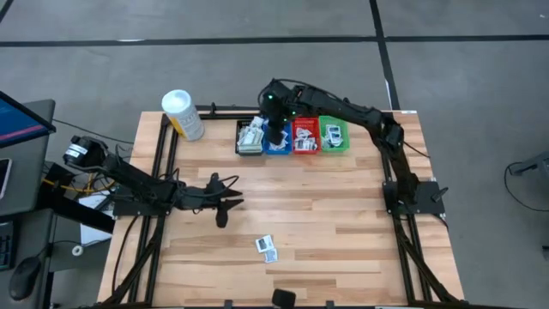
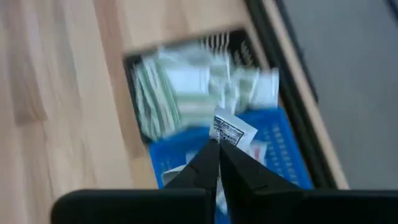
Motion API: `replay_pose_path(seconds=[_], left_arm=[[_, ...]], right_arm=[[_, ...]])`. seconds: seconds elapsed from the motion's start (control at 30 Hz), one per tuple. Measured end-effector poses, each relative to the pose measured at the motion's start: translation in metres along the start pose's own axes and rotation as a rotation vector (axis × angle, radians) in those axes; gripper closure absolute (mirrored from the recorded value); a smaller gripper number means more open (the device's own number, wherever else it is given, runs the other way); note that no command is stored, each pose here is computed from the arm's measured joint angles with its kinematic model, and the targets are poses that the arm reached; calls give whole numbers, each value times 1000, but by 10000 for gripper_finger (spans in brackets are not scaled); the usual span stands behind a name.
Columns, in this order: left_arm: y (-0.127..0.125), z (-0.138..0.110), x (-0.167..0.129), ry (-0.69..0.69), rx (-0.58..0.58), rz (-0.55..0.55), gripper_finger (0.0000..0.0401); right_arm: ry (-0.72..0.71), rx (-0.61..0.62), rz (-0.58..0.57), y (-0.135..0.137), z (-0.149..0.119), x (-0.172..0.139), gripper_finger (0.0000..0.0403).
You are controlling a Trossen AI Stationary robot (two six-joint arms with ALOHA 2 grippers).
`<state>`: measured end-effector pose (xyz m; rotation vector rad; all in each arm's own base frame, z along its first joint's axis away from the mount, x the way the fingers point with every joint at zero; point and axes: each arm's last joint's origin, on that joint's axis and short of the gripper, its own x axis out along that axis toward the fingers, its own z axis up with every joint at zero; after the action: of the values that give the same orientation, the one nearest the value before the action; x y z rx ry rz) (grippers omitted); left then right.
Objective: Pick & Place First Aid Supplies
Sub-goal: Put the orange ointment pack in the blue bin, then put the gray towelette pack in the red bin
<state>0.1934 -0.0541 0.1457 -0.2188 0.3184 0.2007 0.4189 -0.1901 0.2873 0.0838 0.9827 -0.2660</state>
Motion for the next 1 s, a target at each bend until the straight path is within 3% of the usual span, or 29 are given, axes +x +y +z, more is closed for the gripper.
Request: replay_pose_path(seconds=[0.3, 0.5, 0.77, 1.0], left_arm=[[7, 3, 3, -11, -15, 34, 280], [6, 3, 3, -11, -28, 32, 280], [6, 3, 3, -8, -80, 17, 280], [3, 2, 3, 18, -120, -44, 280]], right_arm=[[21, 13, -20, -7, -4, 0, 266], [147, 28, -7, -1, -15, 0, 199], [215, 21, 94, 35, -17, -1, 199], [201, -242, 248, 118, -15, -5, 217]])
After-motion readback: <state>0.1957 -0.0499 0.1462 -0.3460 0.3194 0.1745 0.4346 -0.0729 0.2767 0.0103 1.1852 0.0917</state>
